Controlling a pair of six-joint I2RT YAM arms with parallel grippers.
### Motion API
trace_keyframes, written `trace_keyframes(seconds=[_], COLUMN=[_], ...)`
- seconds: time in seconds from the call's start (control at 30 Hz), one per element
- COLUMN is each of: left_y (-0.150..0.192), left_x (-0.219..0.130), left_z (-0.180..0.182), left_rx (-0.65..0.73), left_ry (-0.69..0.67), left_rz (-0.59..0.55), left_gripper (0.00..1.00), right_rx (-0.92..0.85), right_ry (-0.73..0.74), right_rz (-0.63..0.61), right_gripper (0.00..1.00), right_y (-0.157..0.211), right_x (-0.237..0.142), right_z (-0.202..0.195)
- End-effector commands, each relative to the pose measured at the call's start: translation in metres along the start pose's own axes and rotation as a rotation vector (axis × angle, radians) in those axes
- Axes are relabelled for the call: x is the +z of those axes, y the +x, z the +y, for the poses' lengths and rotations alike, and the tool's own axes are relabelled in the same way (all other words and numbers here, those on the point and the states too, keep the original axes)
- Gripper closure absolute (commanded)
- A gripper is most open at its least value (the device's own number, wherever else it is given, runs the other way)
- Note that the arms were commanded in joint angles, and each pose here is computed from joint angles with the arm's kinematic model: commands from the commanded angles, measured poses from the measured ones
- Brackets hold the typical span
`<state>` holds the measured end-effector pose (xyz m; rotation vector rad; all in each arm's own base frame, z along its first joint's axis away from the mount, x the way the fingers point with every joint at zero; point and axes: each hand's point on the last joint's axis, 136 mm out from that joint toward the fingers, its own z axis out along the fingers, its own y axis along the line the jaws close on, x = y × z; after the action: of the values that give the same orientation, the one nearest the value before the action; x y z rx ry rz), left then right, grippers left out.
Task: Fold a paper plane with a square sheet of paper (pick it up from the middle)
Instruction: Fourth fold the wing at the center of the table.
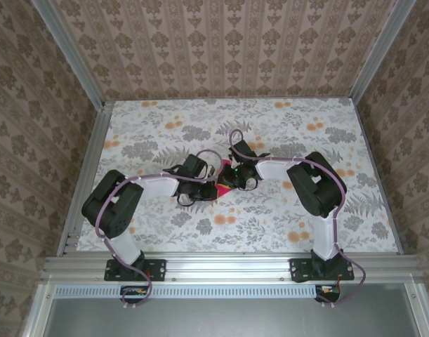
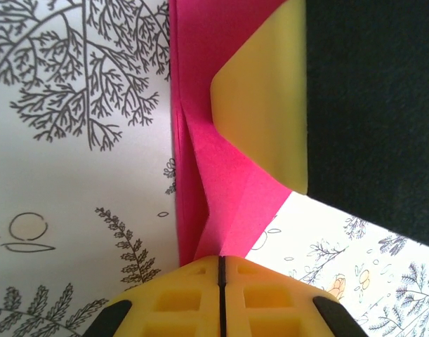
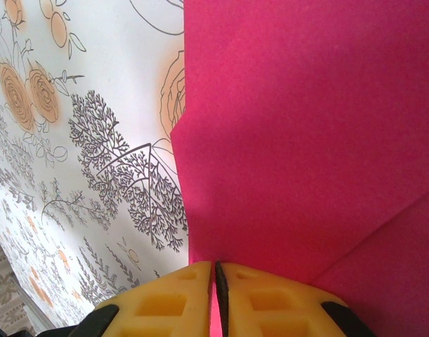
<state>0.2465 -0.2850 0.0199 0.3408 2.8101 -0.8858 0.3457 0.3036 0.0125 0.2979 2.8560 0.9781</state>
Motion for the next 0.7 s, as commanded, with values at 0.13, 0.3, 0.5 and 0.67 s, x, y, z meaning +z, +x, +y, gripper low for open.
trace_keyframes(seconds=[0.13,0.3,0.5,0.67], left_y=[0.024,0.032,0.042,0.05], left_x=[0.0,-0.001,-0.003,-0.003], left_z=[0.02,0.026,0.029,0.029], left_rx=[-0.055,-0.065,-0.071,-0.06], left_ry=[-0.057,-0.077,-0.078,-0.079], left_rz=[0.069,0.087,0.105,0.133], left_gripper=[0.92,0.92,0.93,0.95], right_rx=[0.082,0.083,0.087,0.09], right_ry=[0.206,0.211,0.215,0.219], right_rz=[0.049,0.05,0.05,0.051], right_gripper=[0.85,0.85,0.85,0.85], right_y=[0.017,0.017,0.017,0.017], right_x=[0.016,0.017,0.017,0.017], right_z=[-0.064,-0.067,-0.068,-0.069])
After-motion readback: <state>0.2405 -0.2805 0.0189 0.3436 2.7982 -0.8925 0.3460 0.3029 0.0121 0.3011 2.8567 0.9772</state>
